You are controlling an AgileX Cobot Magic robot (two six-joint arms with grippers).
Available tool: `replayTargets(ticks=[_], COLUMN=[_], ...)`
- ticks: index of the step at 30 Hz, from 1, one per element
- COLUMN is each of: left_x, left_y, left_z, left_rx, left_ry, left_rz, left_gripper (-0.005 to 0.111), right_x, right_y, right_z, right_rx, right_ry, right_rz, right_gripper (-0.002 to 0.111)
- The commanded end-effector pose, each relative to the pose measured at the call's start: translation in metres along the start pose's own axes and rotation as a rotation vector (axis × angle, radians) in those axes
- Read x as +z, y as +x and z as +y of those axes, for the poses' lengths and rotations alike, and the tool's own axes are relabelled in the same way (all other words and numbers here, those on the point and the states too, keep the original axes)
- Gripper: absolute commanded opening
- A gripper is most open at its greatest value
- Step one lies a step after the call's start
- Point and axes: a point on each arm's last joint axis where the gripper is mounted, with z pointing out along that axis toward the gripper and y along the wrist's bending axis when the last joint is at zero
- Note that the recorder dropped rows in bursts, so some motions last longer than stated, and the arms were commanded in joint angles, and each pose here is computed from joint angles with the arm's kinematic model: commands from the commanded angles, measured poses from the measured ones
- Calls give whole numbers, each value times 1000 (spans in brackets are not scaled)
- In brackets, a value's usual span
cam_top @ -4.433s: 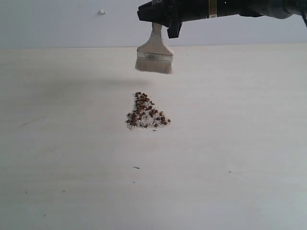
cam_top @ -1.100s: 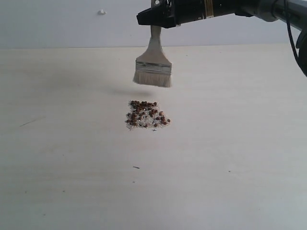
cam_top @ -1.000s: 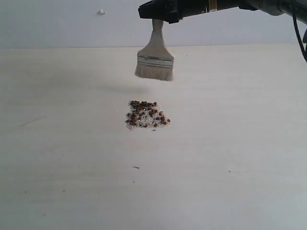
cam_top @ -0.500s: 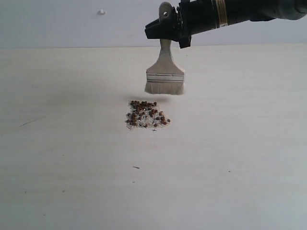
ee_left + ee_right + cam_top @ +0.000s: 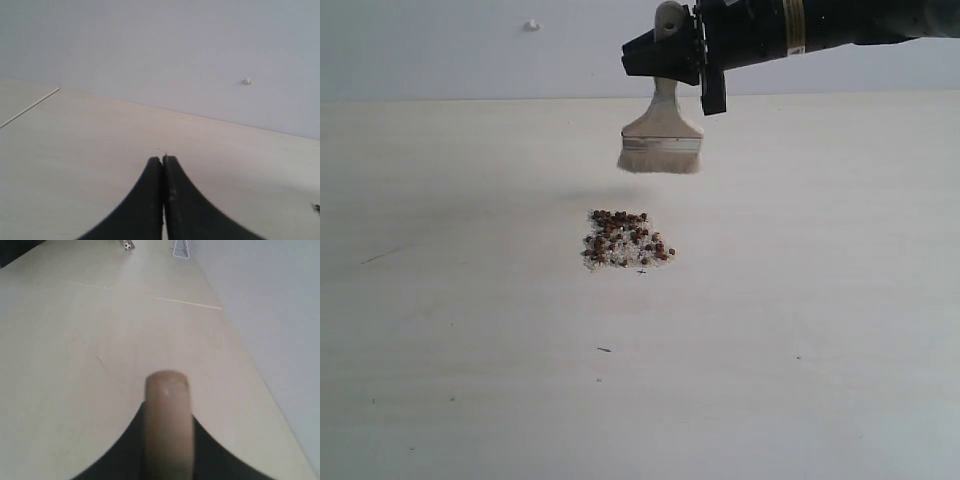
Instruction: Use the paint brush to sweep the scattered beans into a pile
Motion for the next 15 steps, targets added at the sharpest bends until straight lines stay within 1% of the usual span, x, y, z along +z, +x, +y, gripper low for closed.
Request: replayTargets(ticks=[1, 4, 9, 15], left_x=[0, 0, 0, 0], left_y=[0, 0, 0, 0], left_z=[0, 0, 0, 0], left_rx=[-3, -3, -3, -3], left_ry=[2, 2, 2, 2], left_rz=[-9, -9, -9, -9], left_gripper=[0, 0, 0, 0], right_x=[21, 38, 69, 77], right_y=[6, 9, 9, 18], right_z=[-13, -14, -8, -9], right_rx=[21, 10, 25, 25], right_ry=[-11, -57, -114, -122], right_rz=[-30, 2, -3, -5], right_gripper=[0, 0, 0, 0])
